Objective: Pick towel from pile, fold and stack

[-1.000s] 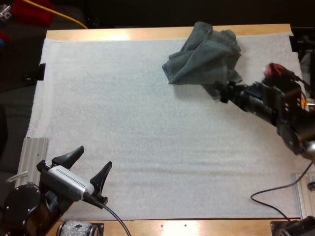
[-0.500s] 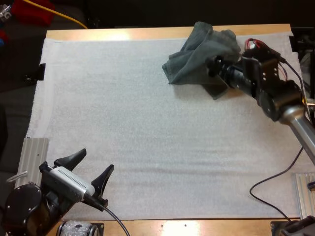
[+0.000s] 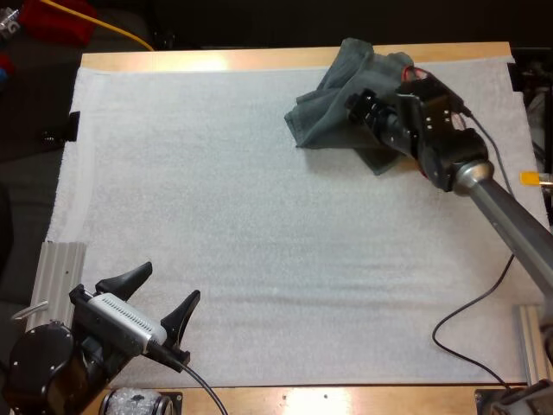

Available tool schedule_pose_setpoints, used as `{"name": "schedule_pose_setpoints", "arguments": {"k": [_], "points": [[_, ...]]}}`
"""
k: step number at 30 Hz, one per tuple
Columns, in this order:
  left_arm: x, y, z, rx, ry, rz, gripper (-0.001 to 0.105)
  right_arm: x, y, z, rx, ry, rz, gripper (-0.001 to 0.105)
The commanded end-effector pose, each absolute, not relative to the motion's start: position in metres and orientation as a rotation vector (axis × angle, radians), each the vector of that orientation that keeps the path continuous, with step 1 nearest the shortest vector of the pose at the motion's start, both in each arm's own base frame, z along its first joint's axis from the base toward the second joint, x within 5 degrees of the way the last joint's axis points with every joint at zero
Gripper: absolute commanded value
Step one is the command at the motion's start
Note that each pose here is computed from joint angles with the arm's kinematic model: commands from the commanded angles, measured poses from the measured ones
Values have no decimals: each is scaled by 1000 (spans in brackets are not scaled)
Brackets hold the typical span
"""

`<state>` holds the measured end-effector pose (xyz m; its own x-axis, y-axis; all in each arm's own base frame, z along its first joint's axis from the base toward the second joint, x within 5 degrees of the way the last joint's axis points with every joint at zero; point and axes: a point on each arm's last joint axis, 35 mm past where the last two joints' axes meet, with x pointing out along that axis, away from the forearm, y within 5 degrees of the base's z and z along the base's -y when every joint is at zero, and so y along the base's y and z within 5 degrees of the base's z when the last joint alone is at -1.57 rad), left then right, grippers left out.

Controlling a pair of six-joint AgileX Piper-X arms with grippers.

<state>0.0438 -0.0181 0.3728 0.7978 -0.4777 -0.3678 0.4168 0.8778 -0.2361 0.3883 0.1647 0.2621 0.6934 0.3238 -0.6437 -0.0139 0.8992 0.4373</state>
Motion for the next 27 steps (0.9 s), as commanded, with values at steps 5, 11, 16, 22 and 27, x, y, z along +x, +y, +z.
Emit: {"name": "schedule_pose_setpoints", "arguments": {"k": [5,11,16,22,27], "points": [[44,-18,375,-148,425,-491,68,403,173,250,487,760,243,85],[44,-18,375,-148,425,-491,68,410,174,238,503,750,250,85],[44,-18,375,-148,425,-491,68,419,164,231,530,750,240,85],[44,-18,375,-148,425,-491,68,429,153,226,592,741,286,85],[44,-18,375,-148,425,-491,68,436,148,221,623,726,316,85]]}}
